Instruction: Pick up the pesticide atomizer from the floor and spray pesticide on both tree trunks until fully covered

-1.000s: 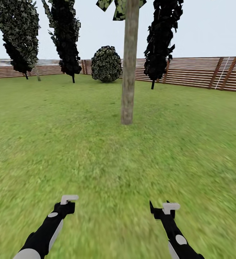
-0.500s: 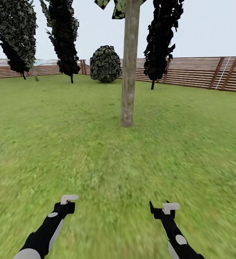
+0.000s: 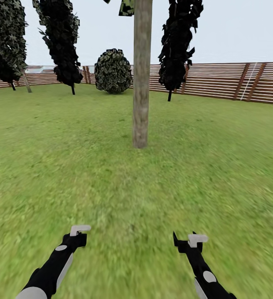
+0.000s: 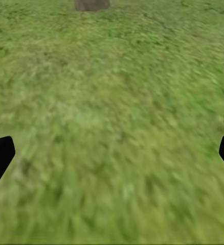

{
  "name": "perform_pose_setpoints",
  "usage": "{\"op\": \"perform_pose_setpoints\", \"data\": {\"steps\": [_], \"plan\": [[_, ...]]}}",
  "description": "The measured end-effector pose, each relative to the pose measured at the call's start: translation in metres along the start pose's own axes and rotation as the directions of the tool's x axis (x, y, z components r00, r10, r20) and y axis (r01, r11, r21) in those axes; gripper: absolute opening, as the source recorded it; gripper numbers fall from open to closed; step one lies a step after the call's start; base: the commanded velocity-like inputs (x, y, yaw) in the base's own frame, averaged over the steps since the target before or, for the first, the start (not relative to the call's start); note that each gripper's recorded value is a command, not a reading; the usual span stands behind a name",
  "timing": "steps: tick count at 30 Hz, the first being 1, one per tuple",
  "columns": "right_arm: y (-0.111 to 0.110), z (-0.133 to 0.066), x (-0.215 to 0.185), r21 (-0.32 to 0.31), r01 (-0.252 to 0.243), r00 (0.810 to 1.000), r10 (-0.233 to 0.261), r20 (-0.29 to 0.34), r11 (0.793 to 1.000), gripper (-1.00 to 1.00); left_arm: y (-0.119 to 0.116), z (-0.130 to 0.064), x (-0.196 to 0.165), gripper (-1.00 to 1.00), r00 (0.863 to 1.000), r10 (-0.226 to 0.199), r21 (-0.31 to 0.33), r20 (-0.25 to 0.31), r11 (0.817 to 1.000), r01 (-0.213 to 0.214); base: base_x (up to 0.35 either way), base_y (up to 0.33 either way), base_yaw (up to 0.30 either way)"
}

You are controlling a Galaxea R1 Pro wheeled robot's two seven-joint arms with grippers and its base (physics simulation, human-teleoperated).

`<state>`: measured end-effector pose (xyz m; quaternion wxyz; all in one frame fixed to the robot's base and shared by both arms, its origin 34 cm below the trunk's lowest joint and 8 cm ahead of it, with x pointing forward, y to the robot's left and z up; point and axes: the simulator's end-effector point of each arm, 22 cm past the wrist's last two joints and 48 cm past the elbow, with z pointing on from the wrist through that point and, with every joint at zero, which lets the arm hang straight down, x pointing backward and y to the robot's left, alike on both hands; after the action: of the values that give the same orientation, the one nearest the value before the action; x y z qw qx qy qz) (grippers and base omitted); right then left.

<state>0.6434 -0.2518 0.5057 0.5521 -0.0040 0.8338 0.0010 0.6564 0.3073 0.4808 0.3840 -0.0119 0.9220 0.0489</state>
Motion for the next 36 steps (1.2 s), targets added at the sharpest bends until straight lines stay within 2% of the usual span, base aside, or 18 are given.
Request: {"op": "perform_pose_setpoints", "data": {"steps": [36], "plan": [[0.0, 0.0, 0.0002, 0.0, 0.0, 1.0, 0.0, 0.0, 1.0, 1.0, 0.0, 0.0001, 0.0, -1.0, 1.0, 0.0, 0.0, 0.0, 1.0, 0.0, 0.337, 0.0, 0.0]]}}
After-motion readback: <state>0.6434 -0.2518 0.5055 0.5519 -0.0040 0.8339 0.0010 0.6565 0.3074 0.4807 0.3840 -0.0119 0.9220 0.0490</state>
